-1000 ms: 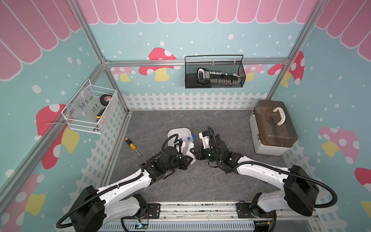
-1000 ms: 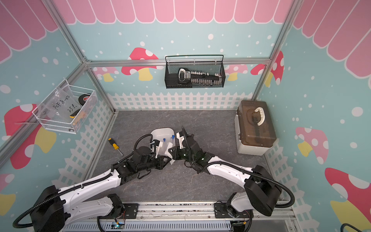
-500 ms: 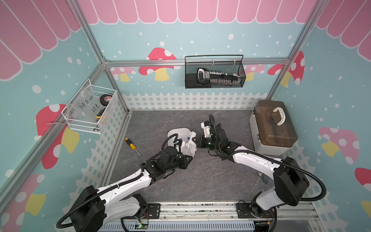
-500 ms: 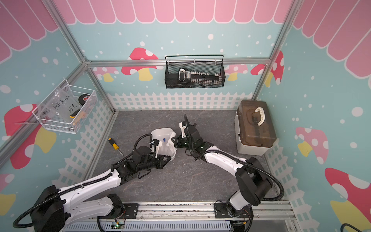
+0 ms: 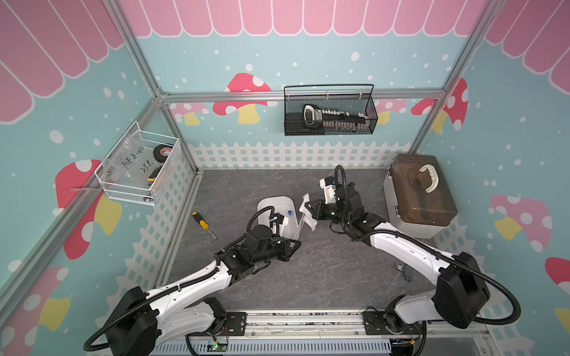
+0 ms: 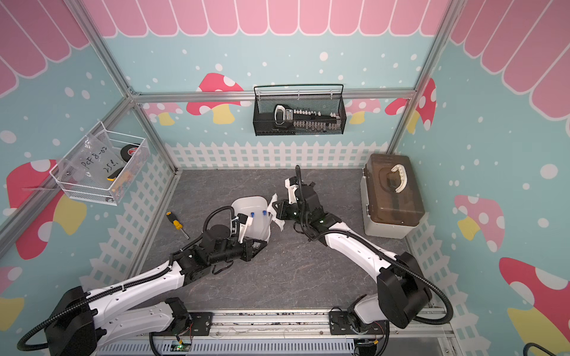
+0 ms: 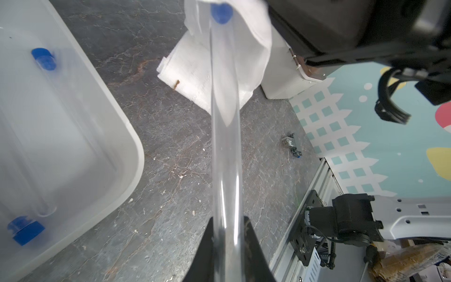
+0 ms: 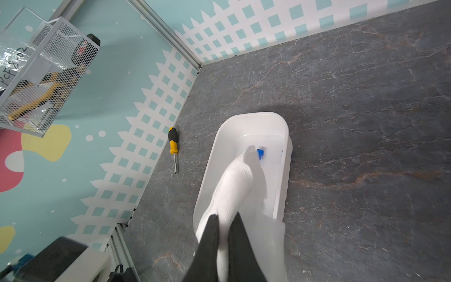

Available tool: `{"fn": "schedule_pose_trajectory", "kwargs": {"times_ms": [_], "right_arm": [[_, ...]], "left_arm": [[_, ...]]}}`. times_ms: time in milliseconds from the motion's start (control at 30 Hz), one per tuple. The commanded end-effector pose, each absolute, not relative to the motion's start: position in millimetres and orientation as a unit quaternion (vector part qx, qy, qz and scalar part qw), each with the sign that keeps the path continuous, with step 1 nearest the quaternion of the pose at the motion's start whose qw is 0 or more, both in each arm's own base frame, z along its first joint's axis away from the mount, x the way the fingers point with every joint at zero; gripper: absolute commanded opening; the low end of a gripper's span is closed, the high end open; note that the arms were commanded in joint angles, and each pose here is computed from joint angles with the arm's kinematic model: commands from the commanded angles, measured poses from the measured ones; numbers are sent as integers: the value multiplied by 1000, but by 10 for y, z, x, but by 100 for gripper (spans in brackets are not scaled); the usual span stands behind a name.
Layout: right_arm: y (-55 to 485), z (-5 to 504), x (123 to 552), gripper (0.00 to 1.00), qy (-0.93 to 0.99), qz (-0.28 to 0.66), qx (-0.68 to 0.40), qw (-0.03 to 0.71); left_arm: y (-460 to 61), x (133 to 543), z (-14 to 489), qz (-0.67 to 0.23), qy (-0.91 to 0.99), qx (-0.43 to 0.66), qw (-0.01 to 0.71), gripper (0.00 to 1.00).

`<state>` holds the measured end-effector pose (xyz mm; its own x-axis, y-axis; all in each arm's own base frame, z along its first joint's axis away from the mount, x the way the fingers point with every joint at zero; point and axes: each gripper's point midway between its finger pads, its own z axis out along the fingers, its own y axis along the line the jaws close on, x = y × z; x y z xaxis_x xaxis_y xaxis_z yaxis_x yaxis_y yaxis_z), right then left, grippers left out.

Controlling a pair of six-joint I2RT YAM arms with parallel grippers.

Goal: Wipe the exteriors of test tubes
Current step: Wipe the dirt from the test tube, then place the test tube in the storage box.

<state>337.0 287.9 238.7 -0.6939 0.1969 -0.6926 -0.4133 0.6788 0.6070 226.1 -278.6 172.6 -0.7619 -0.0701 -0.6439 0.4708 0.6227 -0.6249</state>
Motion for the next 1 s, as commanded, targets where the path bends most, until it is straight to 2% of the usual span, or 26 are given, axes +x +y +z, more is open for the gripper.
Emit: {"fn": "schedule_pose_trajectory", "kwargs": {"times_ms": [0, 333, 667, 967], "right_arm": [[2722, 2328, 3224, 9, 841, 379, -59, 381], [2050, 2431, 3067, 7, 852, 321, -15, 413], [1827, 1722, 2751, 7, 886, 302, 24, 351], [1688, 1577, 2567, 7, 885, 303, 48, 350]], "left_arm": [[-2860, 2296, 1978, -438, 818, 133, 349, 8], [-2805, 2339, 1939, -428, 822, 126, 353, 8], [-2473, 2755, 1844, -381, 848, 64, 364, 9], [-2316, 3186, 1490, -329, 878, 6, 347, 10]]}}
